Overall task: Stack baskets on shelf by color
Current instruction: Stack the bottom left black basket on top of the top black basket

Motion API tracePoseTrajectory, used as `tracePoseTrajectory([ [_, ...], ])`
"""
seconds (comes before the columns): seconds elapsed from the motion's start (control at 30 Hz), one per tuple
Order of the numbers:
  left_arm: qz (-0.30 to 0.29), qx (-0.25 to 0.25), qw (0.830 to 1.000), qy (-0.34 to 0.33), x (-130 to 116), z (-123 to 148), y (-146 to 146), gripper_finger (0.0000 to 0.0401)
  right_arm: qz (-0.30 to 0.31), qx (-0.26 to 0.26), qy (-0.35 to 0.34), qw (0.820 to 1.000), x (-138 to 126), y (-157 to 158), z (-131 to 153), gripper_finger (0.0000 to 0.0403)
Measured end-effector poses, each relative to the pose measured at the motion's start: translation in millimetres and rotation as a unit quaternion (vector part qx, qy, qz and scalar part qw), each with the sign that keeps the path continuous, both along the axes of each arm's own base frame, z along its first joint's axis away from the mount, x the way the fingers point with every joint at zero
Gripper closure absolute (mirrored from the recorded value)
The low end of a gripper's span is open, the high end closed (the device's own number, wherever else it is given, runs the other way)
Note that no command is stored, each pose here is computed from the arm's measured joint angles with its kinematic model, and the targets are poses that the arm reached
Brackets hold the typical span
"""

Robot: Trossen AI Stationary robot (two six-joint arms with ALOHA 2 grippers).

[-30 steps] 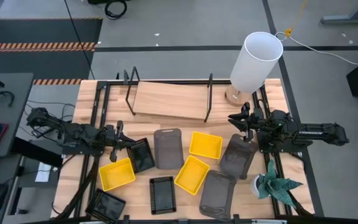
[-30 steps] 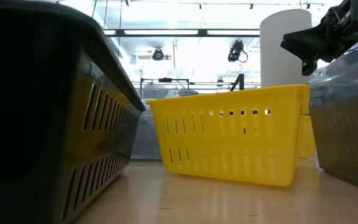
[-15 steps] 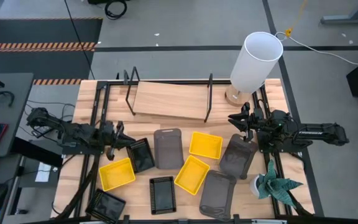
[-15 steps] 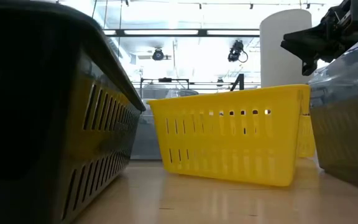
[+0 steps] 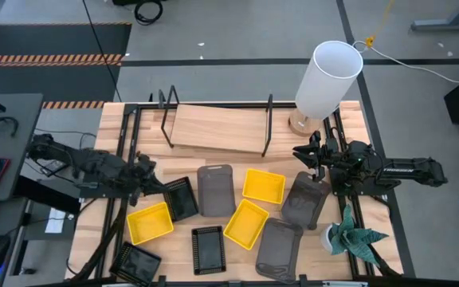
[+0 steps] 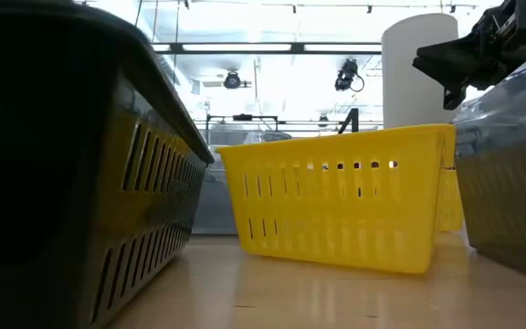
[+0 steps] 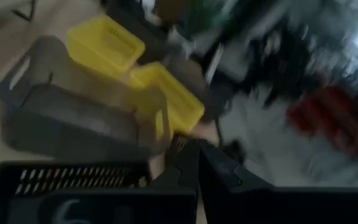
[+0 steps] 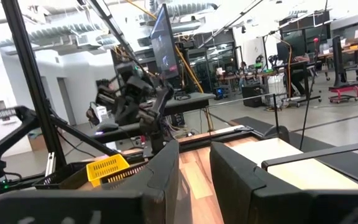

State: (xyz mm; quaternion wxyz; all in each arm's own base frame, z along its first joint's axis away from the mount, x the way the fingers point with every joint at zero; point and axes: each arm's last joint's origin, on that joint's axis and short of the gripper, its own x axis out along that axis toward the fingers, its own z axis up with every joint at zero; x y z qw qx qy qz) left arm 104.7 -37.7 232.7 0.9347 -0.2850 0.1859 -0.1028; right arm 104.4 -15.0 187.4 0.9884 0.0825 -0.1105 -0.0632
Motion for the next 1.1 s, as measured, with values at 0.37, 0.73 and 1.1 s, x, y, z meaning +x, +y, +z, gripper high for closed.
tracePoseTrajectory([
  [0.37, -0.105, 0.009, 0.982, 0.16, 26.3, 4.1, -40.6, 0.0393, 0.0, 0.0, -0.001, 1.0, 0.0, 0.0, 0.2, 0.0306],
  [0.73, -0.118, 0.025, 0.951, 0.285, 54.6, 5.2, -82.1, 0.0384, 0.0, 0.0, -0.002, 1.0, -0.1, 0.0, 0.4, 0.0306],
  [1.1, -0.173, 0.097, 0.925, 0.325, 86.5, 22.3, -139.3, 0.0358, 0.0, 0.0, -0.003, 1.0, -0.1, 0.0, 0.6, 0.0306],
])
